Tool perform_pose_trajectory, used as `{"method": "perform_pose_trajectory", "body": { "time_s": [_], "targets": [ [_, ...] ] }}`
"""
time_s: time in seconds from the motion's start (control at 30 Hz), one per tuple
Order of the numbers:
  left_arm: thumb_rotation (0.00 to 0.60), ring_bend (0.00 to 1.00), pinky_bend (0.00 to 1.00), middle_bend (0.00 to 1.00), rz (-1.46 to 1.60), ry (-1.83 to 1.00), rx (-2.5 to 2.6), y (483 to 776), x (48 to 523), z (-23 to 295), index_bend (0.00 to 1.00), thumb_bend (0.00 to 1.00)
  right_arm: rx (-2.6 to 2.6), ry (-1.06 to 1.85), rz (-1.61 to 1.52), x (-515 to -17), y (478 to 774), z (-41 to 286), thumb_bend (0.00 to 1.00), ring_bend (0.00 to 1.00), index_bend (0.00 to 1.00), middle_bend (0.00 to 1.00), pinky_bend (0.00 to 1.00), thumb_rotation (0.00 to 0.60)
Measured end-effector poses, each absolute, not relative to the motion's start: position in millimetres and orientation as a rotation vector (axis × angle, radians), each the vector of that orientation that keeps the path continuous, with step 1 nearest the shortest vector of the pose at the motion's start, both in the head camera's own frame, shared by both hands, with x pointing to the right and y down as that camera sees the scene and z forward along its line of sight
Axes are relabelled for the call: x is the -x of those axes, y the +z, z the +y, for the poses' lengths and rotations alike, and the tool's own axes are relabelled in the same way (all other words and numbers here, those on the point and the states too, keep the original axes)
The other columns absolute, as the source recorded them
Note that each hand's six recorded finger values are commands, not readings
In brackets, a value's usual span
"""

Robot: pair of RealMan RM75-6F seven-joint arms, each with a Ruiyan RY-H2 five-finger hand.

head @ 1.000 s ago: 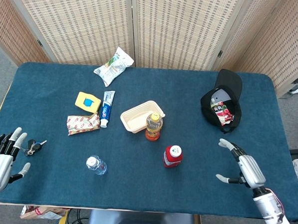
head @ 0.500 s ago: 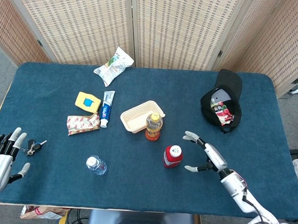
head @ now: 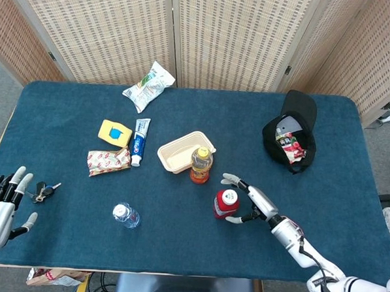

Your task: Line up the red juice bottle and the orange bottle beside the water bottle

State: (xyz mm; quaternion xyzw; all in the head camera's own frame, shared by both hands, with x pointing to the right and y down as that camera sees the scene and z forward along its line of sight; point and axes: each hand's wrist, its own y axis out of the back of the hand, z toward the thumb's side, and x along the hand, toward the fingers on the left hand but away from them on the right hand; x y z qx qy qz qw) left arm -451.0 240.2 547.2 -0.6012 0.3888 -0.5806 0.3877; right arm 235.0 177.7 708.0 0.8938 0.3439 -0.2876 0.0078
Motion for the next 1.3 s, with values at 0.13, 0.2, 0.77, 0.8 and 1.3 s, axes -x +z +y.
{"method": "perform_pose_trajectory", "body": {
  "time_s": [0.13,0.2,0.77,0.8,1.3],
  "targets": [
    [0.6,0.04,0.01,0.0,0.991,-1.478,1.529,546.3,452.2,240.4,0.07,0.26,-2.802,-0.894,1.067,-230.8,712.7,176.6,0.0,0.13,0.19,0.22,0.18,0.6],
    [0.6,0.04,0.01,0.0,0.99,-1.477,1.528,545.7,452.2,240.0,0.07,0.26,-2.798,-0.886,1.07,-229.5,714.8,175.3,0.0,0.14,0.23,0.24,0.19,0.6],
    [0.6,0.04,0.01,0.0,0.985,-1.468,1.519,541.0,449.8,237.8,0.07,0.26,-2.785,-0.809,1.082,-214.9,728.5,170.3,0.32,0.35,0.56,0.47,0.34,0.6],
    [0.6,0.04,0.01,0.0,0.984,-1.469,1.519,540.9,449.8,237.9,0.07,0.26,-2.786,-0.802,1.084,-214.5,727.9,170.0,0.33,0.36,0.58,0.48,0.35,0.6],
    [0.6,0.04,0.01,0.0,0.985,-1.465,1.509,537.2,449.1,238.9,0.07,0.26,-2.897,-0.601,0.978,-161.3,697.7,166.0,0.33,0.39,0.61,0.51,0.38,0.6]
  ]
}}
